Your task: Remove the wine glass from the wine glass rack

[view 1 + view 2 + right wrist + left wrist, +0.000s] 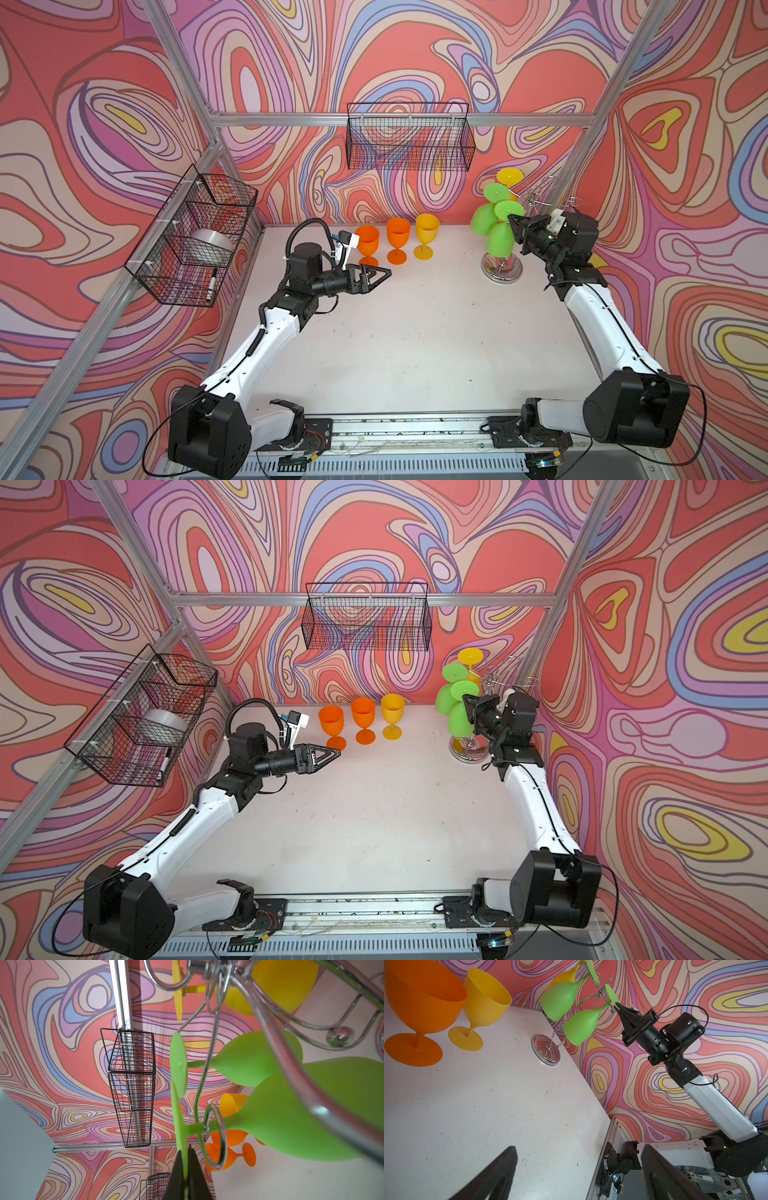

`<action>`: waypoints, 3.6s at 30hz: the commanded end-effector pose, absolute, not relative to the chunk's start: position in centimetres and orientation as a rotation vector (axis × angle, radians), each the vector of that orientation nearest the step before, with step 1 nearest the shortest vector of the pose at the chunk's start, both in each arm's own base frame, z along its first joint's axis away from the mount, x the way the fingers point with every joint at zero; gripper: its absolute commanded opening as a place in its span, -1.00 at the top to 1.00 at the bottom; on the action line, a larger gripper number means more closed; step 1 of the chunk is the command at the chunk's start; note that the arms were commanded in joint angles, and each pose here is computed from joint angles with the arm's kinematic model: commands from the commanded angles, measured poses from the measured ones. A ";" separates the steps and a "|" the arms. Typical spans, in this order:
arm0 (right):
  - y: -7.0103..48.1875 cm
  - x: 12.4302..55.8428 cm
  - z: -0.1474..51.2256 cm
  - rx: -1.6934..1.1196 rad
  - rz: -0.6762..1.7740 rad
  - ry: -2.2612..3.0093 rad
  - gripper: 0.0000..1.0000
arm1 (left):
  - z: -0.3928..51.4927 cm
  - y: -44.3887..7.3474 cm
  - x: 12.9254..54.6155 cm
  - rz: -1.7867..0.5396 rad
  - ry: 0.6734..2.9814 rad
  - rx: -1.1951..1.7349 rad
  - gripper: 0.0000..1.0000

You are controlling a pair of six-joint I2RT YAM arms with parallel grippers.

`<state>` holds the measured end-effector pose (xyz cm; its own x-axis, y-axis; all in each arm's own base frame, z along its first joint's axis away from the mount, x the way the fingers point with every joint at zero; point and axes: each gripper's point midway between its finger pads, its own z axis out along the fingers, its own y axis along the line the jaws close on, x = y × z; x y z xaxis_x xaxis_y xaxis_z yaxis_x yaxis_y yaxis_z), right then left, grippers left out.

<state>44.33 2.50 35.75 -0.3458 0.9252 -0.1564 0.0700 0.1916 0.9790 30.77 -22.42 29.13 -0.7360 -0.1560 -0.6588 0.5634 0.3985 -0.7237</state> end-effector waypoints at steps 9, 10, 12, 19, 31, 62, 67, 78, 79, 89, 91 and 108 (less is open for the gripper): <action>1.8 45.5 38.8 0.915 1.235 1.533 1.00 | 29.1 -22.5 30.8 -1.366 1.990 0.368 -0.87; 1.5 45.6 38.8 0.920 1.224 1.525 1.00 | 29.1 -22.5 30.9 -1.364 1.990 0.369 -0.87; 1.3 45.9 38.7 0.928 1.219 1.517 1.00 | 29.1 -22.5 30.8 -1.364 1.991 0.369 -0.87; 0.0 45.6 38.7 0.973 1.151 1.466 1.00 | 29.0 -22.5 30.8 -1.355 1.994 0.372 -0.87; -1.8 43.6 38.6 1.026 1.059 1.408 1.00 | 28.9 -22.5 30.9 -1.358 2.000 0.369 -0.87; -3.8 44.2 35.7 1.185 1.139 1.333 1.00 | 28.8 -22.5 30.9 -1.357 2.006 0.369 -0.87; -4.0 44.0 36.0 1.189 1.166 1.305 1.00 | 28.8 -22.4 30.9 -1.355 2.005 0.367 -0.87; -4.9 42.6 37.1 1.188 1.142 1.237 1.00 | 29.0 -22.4 30.8 -1.353 2.000 0.369 -0.87; -5.1 42.5 37.2 1.188 1.141 1.226 1.00 | 29.0 -22.4 30.8 -1.354 2.001 0.369 -0.87; -5.3 41.7 37.4 1.190 1.125 1.210 1.00 | 28.9 -22.4 30.8 -1.352 2.001 0.368 -0.87; -5.1 41.4 37.0 1.194 1.125 1.216 1.00 | 29.0 -22.4 30.8 -1.352 2.000 0.368 -0.87; -4.3 40.4 37.1 1.179 1.147 1.249 1.00 | 28.9 -22.5 30.9 -1.356 2.002 0.367 -0.87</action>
